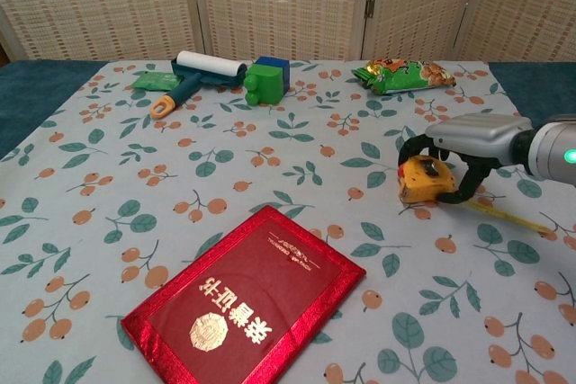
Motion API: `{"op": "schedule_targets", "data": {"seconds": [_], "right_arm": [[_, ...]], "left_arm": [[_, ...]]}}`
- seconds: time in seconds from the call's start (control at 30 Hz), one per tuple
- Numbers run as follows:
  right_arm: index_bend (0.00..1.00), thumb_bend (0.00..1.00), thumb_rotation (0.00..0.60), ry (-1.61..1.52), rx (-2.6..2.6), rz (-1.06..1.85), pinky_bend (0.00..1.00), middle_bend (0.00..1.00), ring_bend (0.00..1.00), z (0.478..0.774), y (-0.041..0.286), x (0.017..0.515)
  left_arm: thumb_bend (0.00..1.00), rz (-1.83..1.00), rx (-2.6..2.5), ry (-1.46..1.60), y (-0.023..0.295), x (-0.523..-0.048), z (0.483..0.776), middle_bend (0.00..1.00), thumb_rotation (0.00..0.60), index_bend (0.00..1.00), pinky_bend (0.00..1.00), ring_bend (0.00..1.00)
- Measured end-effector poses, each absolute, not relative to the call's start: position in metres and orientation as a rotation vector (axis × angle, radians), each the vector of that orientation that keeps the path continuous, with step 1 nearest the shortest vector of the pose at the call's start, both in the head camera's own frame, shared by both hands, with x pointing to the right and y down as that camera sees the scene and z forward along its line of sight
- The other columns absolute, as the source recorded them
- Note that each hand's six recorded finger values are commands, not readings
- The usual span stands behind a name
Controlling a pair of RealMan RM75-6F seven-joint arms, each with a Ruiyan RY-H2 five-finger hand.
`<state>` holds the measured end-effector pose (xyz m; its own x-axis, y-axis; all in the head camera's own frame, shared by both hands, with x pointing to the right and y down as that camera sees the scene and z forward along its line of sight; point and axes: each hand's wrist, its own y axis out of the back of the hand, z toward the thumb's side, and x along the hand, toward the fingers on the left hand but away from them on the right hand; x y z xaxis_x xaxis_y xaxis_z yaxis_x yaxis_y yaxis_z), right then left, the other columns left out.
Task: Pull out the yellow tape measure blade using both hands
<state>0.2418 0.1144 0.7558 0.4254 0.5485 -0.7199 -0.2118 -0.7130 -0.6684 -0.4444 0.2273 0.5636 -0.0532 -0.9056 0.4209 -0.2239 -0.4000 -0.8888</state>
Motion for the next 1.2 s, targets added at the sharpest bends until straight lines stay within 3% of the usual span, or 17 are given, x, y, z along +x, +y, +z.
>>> {"op": "schedule_targets", "data": {"seconds": [0.33, 0.67, 1.2], "right_arm": [[0.56, 0.38, 0.600, -0.563, -2.126, 1.299, 0.33, 0.46, 0.44, 0.732, 0.103, 0.230], [0.57, 0.38, 0.600, -0.910, -2.398, 1.066, 0.33, 0.46, 0.45, 0.699, 0.095, 0.171], [0.57, 0.38, 0.600, -1.205, -2.562, 0.770, 0.33, 0.46, 0.46, 0.698, 0.099, 0.093]], "left_arm": [[0.35, -1.274, -1.802, 1.235, 0.181, -0.389, 0.572, 0.11, 0.600, 0.16, 0.00, 0.07], [0.35, -1.084, -1.960, 1.212, 0.135, -0.307, 0.588, 0.11, 0.600, 0.14, 0.00, 0.06], [0.35, -1.009, -2.001, 1.150, 0.113, -0.227, 0.601, 0.08, 0.600, 0.07, 0.00, 0.05]]}}
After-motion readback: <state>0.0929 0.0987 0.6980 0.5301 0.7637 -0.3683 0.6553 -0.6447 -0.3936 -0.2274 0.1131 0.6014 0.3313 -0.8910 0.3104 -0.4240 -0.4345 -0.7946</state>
